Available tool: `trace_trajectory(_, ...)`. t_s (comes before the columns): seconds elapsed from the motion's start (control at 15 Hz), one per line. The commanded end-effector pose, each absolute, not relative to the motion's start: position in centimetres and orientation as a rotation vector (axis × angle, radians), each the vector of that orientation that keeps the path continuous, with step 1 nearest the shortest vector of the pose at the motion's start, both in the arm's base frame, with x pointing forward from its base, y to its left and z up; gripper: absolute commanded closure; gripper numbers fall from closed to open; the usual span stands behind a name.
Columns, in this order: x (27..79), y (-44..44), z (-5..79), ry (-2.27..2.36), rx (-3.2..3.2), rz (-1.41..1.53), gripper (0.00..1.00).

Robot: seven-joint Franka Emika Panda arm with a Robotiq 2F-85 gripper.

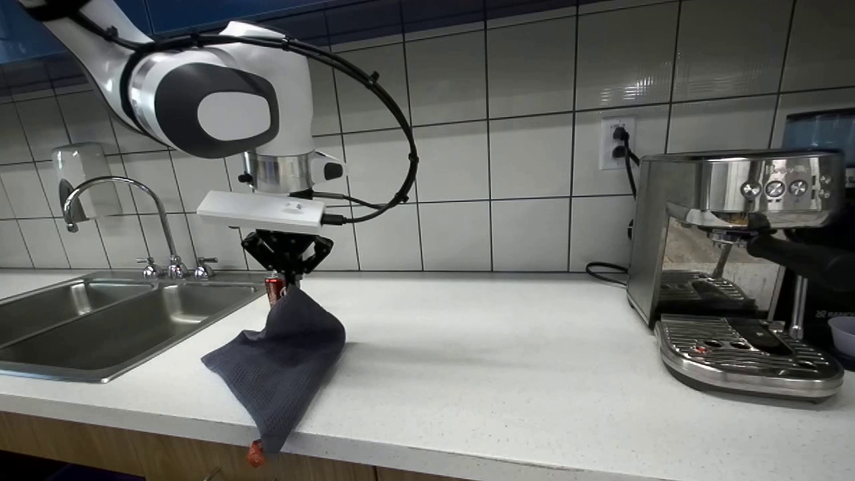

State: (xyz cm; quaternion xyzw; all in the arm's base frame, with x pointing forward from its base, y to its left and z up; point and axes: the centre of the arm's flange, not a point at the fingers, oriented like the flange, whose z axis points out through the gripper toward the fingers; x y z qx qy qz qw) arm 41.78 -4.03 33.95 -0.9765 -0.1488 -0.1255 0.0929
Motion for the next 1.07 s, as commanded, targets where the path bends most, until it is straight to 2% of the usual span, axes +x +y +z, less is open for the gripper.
trace_trajectory(0.0,40.4,-4.2,35.4,-0.447,-2.882,-0.376,0.99)
trace_trajectory(1.0,39.7,-4.9,39.1,-0.417,-2.847,-0.482,0.99)
